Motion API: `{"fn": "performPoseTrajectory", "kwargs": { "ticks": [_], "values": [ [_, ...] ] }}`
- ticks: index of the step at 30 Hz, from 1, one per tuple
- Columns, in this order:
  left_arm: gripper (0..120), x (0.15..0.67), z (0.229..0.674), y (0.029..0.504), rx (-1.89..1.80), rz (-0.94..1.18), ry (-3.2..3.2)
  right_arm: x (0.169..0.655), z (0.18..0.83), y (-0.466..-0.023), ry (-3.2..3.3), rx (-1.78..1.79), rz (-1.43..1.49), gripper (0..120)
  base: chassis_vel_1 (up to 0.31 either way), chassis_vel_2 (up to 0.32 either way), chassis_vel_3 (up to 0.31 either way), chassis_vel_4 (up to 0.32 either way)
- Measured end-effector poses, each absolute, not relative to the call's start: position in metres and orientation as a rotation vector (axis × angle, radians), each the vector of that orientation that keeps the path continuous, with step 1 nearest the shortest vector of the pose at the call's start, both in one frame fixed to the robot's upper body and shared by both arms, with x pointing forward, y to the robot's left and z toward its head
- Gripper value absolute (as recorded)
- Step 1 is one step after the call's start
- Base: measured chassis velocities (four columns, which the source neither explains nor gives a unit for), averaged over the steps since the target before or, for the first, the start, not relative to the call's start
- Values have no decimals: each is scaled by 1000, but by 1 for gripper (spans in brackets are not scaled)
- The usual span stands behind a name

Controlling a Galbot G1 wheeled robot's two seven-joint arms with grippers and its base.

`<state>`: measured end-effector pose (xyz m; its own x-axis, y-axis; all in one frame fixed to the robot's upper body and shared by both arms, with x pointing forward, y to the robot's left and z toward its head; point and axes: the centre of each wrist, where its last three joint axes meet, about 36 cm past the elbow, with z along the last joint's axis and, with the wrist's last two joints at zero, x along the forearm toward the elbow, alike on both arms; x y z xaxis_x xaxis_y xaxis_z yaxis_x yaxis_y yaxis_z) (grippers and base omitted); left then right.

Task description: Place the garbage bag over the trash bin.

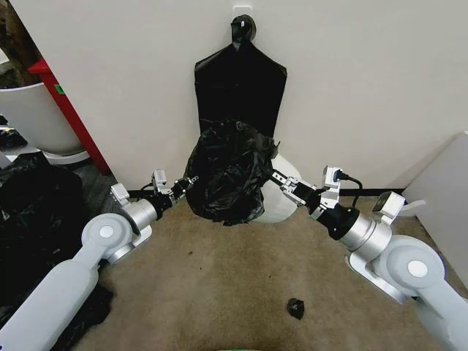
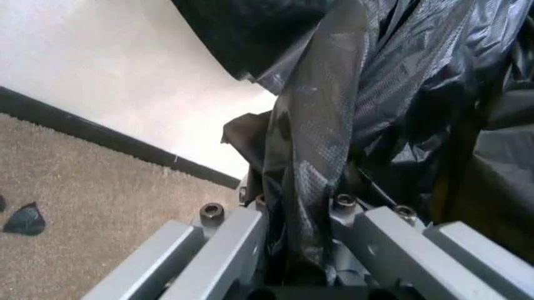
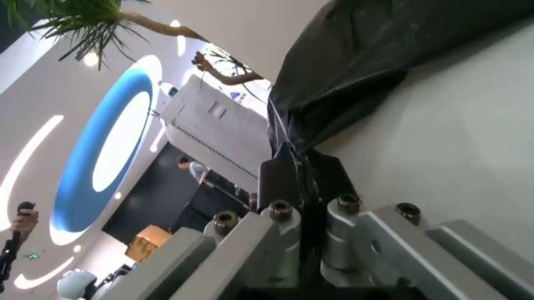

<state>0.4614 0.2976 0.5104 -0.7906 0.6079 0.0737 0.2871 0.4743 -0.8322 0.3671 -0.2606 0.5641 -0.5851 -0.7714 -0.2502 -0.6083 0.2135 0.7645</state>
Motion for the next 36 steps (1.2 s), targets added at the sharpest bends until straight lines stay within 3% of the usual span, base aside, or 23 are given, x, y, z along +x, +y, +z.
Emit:
{"fn": "performPoseTrajectory", "kwargs": {
  "ticks": [29,32,36],
  "values": [
    [1,458,520,302,-794,1289,-2334,381,526,-302,-2491,1028,-1137,0,0,0,0,0],
    [1,457,523,301,-791,1263,-2350,379,528,-299,-2502,1028,-1122,6,0,0,0,0],
    [1,453,524,294,-763,1084,-2460,369,542,-289,-2544,1031,-1058,26,0,0,0,0]
  ]
}}
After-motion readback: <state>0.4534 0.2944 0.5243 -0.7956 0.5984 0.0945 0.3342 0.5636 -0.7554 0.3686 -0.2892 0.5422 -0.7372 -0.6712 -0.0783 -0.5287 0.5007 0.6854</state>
